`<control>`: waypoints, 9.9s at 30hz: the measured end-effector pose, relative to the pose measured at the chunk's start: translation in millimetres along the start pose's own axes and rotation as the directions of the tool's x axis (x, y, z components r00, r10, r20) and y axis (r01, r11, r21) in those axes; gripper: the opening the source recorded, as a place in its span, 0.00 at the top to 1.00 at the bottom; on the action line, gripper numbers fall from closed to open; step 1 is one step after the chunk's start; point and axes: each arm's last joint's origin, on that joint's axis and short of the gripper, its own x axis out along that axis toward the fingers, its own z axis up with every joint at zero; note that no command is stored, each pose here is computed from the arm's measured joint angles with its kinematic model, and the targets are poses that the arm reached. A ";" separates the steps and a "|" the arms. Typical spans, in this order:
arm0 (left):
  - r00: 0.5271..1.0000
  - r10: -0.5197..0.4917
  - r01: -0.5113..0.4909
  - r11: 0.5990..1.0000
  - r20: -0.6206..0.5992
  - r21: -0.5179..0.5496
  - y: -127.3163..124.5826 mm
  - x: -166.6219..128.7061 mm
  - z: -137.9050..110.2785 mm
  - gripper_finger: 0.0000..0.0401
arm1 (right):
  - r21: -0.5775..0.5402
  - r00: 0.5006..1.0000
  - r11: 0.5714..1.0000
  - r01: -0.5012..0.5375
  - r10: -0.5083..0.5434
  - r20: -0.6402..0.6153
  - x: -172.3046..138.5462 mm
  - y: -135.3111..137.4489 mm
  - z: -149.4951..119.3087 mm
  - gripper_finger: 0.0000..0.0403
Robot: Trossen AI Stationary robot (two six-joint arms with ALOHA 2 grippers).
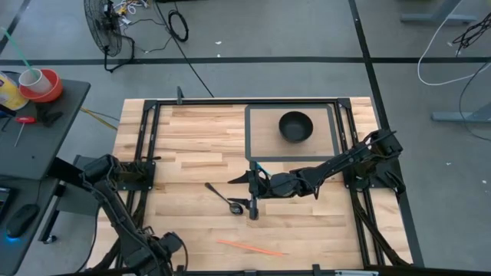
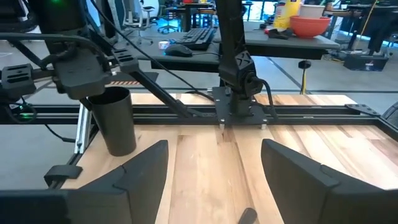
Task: Pick & Place Utensil
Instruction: Put the black cup on the transparent mat to the top right of the black bowl
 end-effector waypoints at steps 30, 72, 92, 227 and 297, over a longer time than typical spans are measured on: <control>0.988 -0.015 -0.032 0.954 0.155 0.298 10.5 -18.2 86.1 0.95 | 0.017 1.000 1.000 -0.011 0.012 -0.025 -0.6 1.9 -2.8 0.35; 0.930 -0.137 0.005 0.933 0.341 0.361 58.4 -89.6 92.0 0.43 | 0.048 0.986 0.991 -0.122 0.126 -0.112 69.3 35.3 -100.5 0.01; 0.774 -0.098 -0.048 0.976 0.626 0.211 70.1 -66.9 -25.3 0.49 | -0.019 0.975 0.980 -0.200 0.197 -0.103 105.7 23.8 -105.6 0.01; 0.703 -0.303 0.093 0.936 0.643 0.340 93.9 67.5 -3.6 0.51 | 0.268 -0.175 -0.291 0.918 -0.907 -0.382 -194.4 -289.7 -126.4 0.29; 0.704 -0.303 0.093 0.936 0.642 0.340 93.9 67.5 -3.6 0.51 | 0.136 -0.302 -0.380 0.915 -0.868 -0.394 -161.9 -293.9 -129.6 0.29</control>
